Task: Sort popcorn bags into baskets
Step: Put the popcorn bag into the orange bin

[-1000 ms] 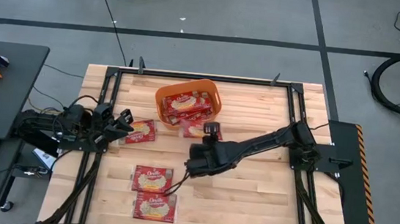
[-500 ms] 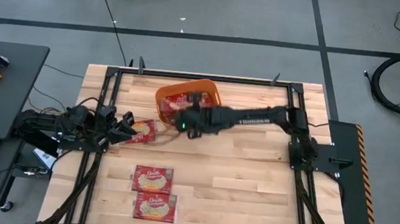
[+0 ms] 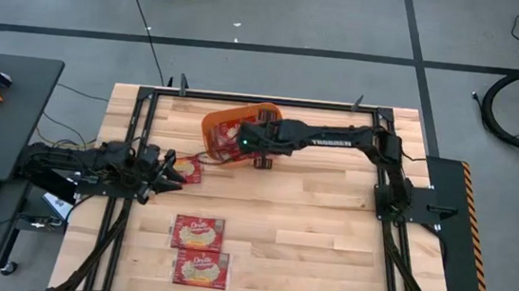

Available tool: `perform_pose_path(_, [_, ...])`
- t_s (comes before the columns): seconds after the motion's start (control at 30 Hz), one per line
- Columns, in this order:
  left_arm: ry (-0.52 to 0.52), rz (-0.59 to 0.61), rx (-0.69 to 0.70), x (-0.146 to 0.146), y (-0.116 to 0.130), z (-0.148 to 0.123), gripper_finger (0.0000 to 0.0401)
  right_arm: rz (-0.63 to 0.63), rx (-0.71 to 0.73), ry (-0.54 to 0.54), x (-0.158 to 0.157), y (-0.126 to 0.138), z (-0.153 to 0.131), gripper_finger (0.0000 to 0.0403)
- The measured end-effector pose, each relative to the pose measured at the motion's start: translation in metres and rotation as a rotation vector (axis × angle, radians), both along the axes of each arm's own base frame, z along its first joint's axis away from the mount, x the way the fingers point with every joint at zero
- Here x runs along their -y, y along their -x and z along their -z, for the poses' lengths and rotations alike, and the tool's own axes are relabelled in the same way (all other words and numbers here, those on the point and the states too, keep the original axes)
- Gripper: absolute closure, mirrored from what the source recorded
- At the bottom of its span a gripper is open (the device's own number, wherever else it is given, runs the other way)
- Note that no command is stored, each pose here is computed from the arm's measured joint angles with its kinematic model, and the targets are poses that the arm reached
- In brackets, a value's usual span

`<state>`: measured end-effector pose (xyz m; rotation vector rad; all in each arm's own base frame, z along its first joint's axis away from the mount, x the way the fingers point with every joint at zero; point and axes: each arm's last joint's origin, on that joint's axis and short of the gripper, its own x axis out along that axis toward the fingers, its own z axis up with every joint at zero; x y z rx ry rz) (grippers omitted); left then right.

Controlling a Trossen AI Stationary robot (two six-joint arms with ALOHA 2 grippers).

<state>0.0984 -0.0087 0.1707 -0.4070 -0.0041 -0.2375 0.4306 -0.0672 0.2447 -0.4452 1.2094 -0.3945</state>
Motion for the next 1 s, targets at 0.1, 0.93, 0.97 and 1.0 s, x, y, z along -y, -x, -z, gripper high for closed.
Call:
perform_pose_path(0.1, [0.0,0.0,0.01,0.0,0.0,-0.001,0.0284,-0.031,0.038,-0.033,-0.025,0.0,-0.005,0.0282])
perform_pose_path(0.93, [0.008,-0.065,0.113,-0.002,0.001,-0.011,0.0284,-0.326,0.601,-0.034,-0.134,0.112,0.052,0.0284])
perform_pose_path(0.97, [0.018,-0.077,0.112,-0.002,0.001,-0.011,0.0284,-0.325,0.596,-0.034,-0.133,0.114,0.054,0.0284])
perform_pose_path(1.0, [0.037,-0.092,0.106,-0.003,0.001,-0.011,0.0284,-0.322,0.589,-0.036,-0.133,0.117,0.057,0.0284])
